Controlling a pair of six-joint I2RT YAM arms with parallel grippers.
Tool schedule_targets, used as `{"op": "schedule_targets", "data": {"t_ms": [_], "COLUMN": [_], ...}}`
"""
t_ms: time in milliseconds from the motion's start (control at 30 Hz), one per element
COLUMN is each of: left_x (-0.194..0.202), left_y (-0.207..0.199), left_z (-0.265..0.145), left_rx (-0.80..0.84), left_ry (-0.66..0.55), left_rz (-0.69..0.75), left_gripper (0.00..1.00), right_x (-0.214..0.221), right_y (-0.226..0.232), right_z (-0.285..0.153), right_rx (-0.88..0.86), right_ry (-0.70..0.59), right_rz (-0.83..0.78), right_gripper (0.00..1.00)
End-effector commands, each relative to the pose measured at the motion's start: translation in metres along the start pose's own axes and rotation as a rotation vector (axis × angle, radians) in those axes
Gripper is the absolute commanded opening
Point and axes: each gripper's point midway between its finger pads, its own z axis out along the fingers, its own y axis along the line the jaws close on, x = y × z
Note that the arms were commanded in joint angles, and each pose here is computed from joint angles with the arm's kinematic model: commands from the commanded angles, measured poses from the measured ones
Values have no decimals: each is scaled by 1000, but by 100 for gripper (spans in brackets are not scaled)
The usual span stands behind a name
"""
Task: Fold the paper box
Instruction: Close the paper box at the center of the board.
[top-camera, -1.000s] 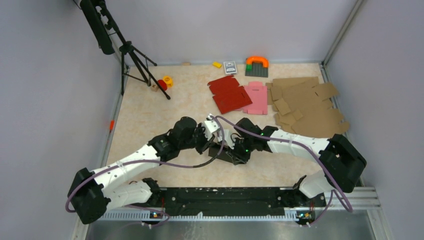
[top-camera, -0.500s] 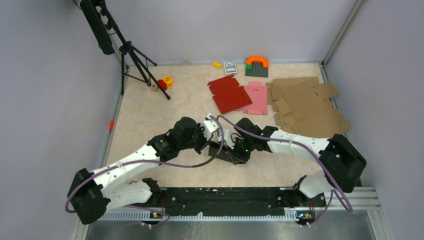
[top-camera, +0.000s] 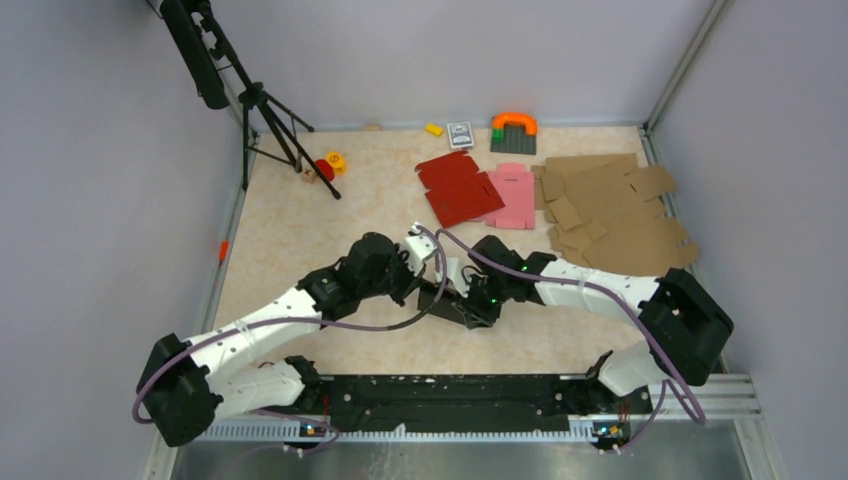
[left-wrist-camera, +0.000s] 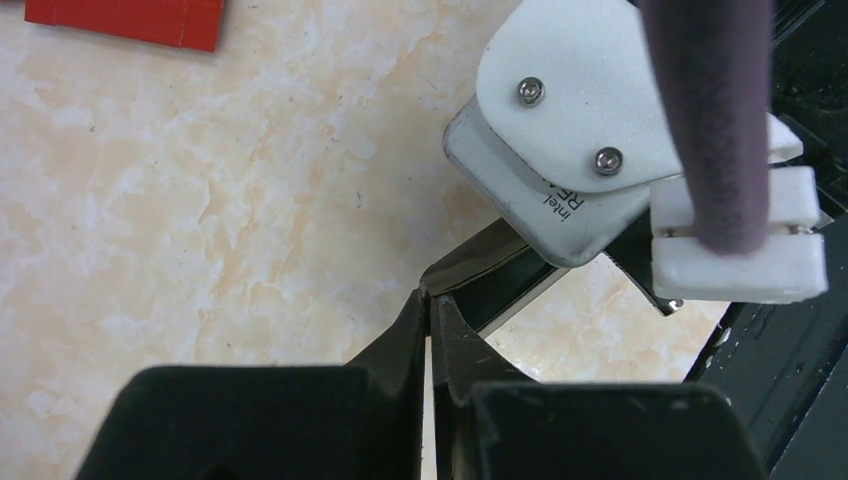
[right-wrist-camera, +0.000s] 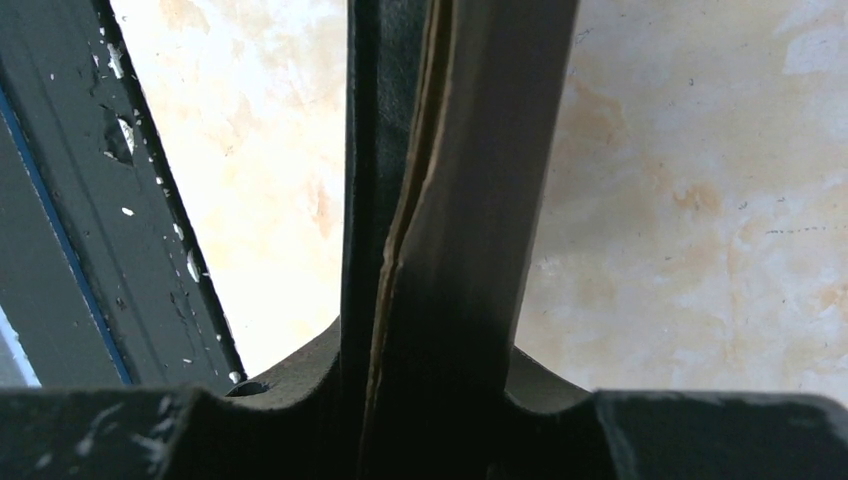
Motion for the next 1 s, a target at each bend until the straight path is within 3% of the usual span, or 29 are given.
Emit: {"op": "schedule_targets", "data": {"t_ms": [0,167,333,700,967], "left_x": [-12,-12,-10,-9,-7], "left_y": [13,16,12,3,8], "left_z": [6,15,24,22,20], "left_rx": [-58,-90,-70,-18,-40], "left_ry": [-30,35,115,144,136], "left_rz": [-34,-205,-241,-367,-361], "left_gripper": [0,0,0,0,0], "right_x": [-28,-27,-22,-16,-13], "right_y": [11,5,-1,-20,-22], "right_z": [-9,-6,-2,2,6], "right_rx": [-32,-1,29,133,153], "right_ry": [-113,-107,-88,-71,-64], "right_rz": [-111,-87,-80,-101,-127], "right_gripper": [6,3,2,2,2]}}
